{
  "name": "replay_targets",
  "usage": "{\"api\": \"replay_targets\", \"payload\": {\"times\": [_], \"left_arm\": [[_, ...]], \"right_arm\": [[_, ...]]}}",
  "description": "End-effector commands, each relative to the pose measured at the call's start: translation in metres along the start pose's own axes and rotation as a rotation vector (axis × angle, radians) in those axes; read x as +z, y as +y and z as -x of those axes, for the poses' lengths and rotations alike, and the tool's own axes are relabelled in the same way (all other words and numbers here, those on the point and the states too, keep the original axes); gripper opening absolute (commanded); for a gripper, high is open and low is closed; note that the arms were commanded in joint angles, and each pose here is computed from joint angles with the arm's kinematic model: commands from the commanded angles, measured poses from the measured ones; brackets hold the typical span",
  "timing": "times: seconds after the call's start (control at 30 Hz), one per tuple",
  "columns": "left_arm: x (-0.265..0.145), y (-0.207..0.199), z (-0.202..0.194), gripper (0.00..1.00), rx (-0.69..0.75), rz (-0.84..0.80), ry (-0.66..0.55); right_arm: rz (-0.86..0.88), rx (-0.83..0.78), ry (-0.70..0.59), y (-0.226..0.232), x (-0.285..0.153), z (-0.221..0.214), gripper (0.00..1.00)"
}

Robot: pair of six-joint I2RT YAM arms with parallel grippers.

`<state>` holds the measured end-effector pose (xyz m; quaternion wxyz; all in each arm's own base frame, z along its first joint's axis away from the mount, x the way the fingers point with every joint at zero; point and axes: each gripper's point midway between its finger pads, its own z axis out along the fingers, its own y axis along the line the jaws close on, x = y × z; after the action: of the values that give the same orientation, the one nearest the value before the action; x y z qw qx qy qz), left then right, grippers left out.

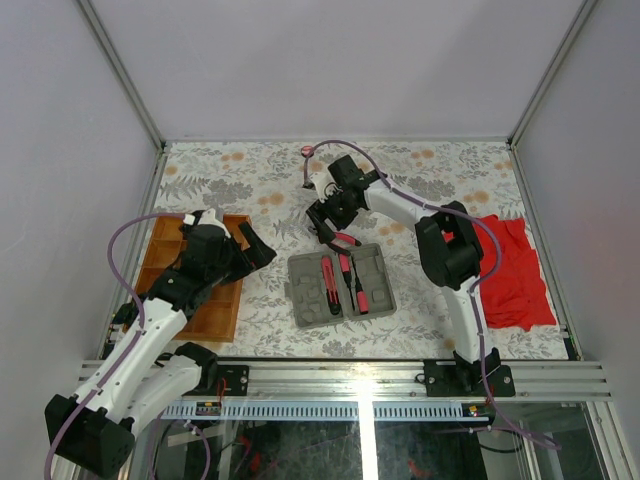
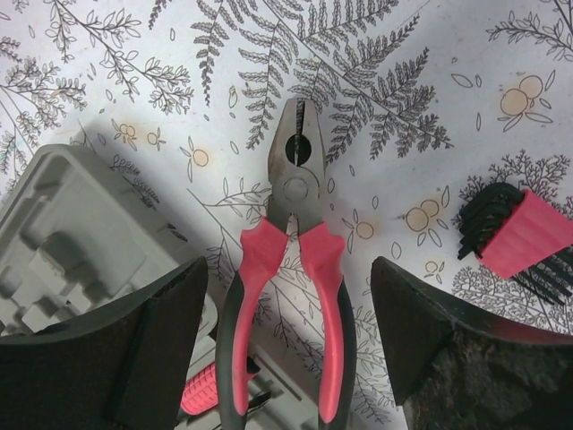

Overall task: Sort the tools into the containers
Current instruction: Pick up the pliers at the center of the board.

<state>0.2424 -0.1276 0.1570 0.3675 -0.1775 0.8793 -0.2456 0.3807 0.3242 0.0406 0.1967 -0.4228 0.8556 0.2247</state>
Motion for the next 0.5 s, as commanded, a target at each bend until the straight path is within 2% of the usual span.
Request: {"api": "replay_targets", "payload": {"times": [0.0, 0.3, 0.47], "left_arm": [[0.0, -0.003, 0.004, 1.0, 0.013, -0.027, -0.022], [0.001, 0.001, 0.002, 1.0, 0.014, -0.014, -0.022], [0.003, 0.003, 0.0, 1.0, 0.01, -0.009, -0.019]], "right_arm": [[0.008, -0.019, 0.018, 0.0, -0.001, 0.008, 0.78], [0.02, -0.009, 0.062, -0.001, 0.008, 0.004, 0.63], [0.004, -0.025, 0.087, 0.002, 0.013, 0.002, 0.51]]}}
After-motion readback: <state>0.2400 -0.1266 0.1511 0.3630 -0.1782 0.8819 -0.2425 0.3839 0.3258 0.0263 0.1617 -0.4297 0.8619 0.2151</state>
